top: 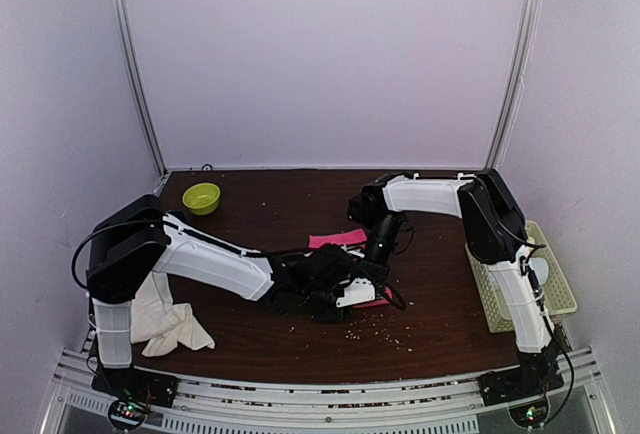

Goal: Roll the towels
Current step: Roll the towel at the center of the board.

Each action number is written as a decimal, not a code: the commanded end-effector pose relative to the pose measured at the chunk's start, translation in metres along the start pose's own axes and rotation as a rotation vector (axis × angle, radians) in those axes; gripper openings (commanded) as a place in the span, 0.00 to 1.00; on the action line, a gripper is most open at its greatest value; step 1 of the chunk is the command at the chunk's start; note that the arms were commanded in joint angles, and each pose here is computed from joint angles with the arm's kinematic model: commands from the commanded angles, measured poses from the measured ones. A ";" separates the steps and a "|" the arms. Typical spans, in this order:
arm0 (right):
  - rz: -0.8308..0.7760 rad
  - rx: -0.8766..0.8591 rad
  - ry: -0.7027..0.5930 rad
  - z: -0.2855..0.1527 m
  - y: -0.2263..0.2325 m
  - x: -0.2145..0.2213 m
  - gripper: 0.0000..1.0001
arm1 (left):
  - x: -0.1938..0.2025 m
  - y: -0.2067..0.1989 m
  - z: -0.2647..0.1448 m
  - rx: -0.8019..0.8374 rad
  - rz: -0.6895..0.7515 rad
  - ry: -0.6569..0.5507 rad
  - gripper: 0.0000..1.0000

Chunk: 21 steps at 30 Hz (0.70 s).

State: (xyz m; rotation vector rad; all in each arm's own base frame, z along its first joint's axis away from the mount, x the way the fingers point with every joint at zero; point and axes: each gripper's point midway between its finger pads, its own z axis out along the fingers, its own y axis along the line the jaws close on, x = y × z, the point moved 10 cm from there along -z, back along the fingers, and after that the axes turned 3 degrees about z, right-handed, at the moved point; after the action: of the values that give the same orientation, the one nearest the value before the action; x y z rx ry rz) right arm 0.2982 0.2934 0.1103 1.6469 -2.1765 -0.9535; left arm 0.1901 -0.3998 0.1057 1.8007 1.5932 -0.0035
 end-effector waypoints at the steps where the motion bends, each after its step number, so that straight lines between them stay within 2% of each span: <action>1: 0.006 0.006 0.005 0.002 -0.007 0.002 0.16 | 0.000 0.002 0.002 -0.017 -0.011 0.021 0.35; 4: 0.000 0.005 -0.001 -0.001 -0.004 0.002 0.19 | -0.006 0.003 -0.002 0.029 -0.026 -0.024 0.28; 9: -0.014 0.028 -0.028 -0.008 0.003 0.001 0.21 | -0.011 0.002 -0.009 0.108 -0.055 -0.066 0.26; 13: -0.012 0.033 -0.031 -0.009 0.002 0.000 0.22 | -0.007 0.001 -0.006 0.147 -0.085 -0.064 0.15; 17: -0.030 0.022 -0.074 -0.026 0.013 -0.003 0.30 | -0.002 0.003 -0.004 0.214 -0.159 -0.074 0.08; 21: -0.093 0.060 -0.207 -0.074 0.034 0.001 0.47 | 0.005 0.002 -0.003 0.275 -0.237 -0.106 0.06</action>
State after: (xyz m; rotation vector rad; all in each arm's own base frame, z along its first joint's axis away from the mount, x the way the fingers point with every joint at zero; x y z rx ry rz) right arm 0.3012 0.2887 0.1224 1.6440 -2.1957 -1.0122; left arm 0.1970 -0.3967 0.1067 1.7843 1.7200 -0.2550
